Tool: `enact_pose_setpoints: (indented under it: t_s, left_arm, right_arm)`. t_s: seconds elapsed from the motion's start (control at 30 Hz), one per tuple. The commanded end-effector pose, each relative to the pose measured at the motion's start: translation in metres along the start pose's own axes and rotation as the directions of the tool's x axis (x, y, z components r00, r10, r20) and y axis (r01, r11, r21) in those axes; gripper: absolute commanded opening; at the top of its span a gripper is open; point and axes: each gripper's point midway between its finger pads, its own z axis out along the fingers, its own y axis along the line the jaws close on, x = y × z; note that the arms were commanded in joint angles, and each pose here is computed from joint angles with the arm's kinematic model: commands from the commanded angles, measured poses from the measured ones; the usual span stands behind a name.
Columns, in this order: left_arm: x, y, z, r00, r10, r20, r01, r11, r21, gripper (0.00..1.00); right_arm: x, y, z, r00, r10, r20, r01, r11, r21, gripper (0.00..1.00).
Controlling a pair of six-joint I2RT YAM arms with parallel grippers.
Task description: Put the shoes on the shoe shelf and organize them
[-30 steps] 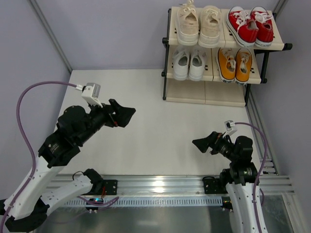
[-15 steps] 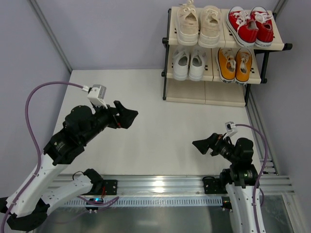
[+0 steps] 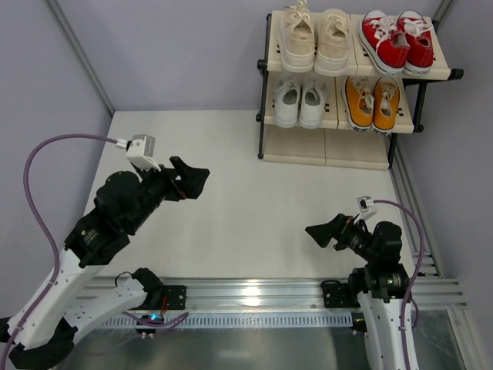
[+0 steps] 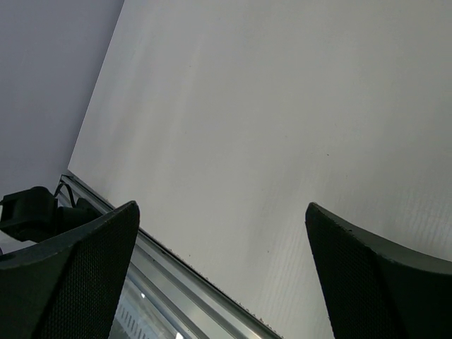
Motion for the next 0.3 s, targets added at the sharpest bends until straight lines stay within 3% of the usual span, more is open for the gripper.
enact_pose_setpoints:
  t_s: [0.0, 0.27]
  left_arm:
    - [-0.018, 0.014, -0.009, 0.995, -0.016, 0.096, 0.023, 0.998, -0.066, 1.00]
    - [-0.018, 0.026, -0.007, 0.996, -0.002, 0.086, 0.014, 0.990, -0.143, 1.00]
  right_arm:
    - [-0.008, 0.011, -0.007, 1.000, 0.002, 0.026, -0.002, 1.000, -0.004, 1.00]
    - [-0.003, 0.006, -0.010, 0.999, -0.002, 0.036, 0.001, 1.000, 0.017, 1.00]
